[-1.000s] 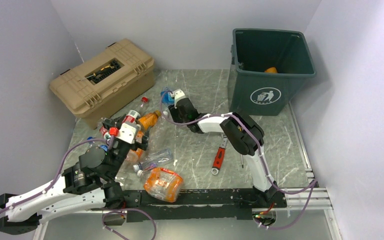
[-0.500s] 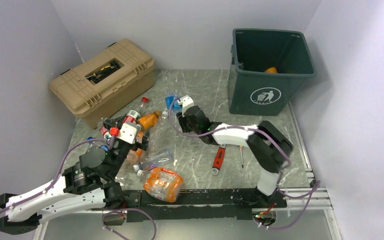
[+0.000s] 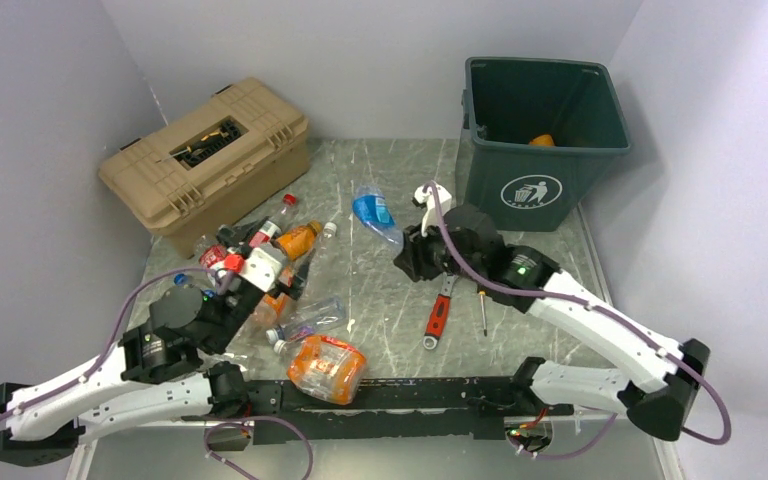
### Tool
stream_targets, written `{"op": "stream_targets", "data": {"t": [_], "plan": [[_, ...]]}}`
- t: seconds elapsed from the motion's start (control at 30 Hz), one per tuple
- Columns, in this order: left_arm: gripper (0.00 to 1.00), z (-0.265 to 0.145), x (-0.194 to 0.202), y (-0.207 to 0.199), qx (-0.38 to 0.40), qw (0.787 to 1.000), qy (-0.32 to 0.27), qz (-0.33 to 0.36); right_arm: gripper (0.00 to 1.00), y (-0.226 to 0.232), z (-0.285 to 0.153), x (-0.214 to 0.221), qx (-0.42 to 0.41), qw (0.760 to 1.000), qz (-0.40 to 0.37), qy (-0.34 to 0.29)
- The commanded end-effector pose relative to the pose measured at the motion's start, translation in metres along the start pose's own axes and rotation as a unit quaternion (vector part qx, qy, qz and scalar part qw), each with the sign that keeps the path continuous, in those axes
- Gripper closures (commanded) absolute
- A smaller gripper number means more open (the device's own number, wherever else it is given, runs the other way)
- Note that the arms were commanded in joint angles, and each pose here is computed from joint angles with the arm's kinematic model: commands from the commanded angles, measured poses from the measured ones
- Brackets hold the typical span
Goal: Put the plastic bottles in the bin
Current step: Pick up the plastic bottle at the center of the board.
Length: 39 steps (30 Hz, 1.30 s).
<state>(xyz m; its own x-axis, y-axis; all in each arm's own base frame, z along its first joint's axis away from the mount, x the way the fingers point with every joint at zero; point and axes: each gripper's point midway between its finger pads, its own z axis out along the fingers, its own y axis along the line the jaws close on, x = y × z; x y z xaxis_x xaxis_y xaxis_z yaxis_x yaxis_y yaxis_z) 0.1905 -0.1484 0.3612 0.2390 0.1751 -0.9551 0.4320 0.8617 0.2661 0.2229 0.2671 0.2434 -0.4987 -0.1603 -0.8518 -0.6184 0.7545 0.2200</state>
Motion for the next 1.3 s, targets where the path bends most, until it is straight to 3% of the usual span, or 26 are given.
{"op": "stream_targets", "data": {"t": [0.0,0.1,0.2,0.47,0.67,0.97,1.13,1.27], "plan": [[0.01,0.015,-0.014,-0.057,0.156,0.980,-0.008,0.120,1.00,0.004,-0.052,0.030,-0.014,0.994,-0.010,0.109],[0.01,0.014,-0.009,-0.090,0.252,0.950,0.004,0.183,1.00,0.007,-0.068,0.033,-0.024,0.991,-0.020,0.132],[0.00,0.006,-0.004,-0.116,0.338,0.906,-0.022,0.254,1.00,0.008,-0.081,0.030,-0.029,0.989,-0.027,0.141],[0.01,0.024,0.020,-0.135,0.394,0.842,0.042,0.365,1.00,0.026,-0.108,0.015,-0.075,0.984,-0.037,0.156],[0.01,0.027,0.008,-0.152,0.416,0.841,0.007,0.346,1.00,0.039,-0.118,0.011,-0.109,0.982,-0.035,0.149],[0.02,0.042,0.025,-0.167,0.426,0.826,0.033,0.368,1.00,0.052,-0.122,0.009,-0.140,0.979,-0.043,0.143],[0.12,0.049,0.037,-0.170,0.422,0.829,0.061,0.361,1.00,0.059,-0.122,0.005,-0.153,0.977,-0.048,0.137],[0.28,0.053,0.039,-0.171,0.415,0.837,0.059,0.352,1.00,0.063,-0.124,0.002,-0.159,0.977,-0.052,0.132]]}}
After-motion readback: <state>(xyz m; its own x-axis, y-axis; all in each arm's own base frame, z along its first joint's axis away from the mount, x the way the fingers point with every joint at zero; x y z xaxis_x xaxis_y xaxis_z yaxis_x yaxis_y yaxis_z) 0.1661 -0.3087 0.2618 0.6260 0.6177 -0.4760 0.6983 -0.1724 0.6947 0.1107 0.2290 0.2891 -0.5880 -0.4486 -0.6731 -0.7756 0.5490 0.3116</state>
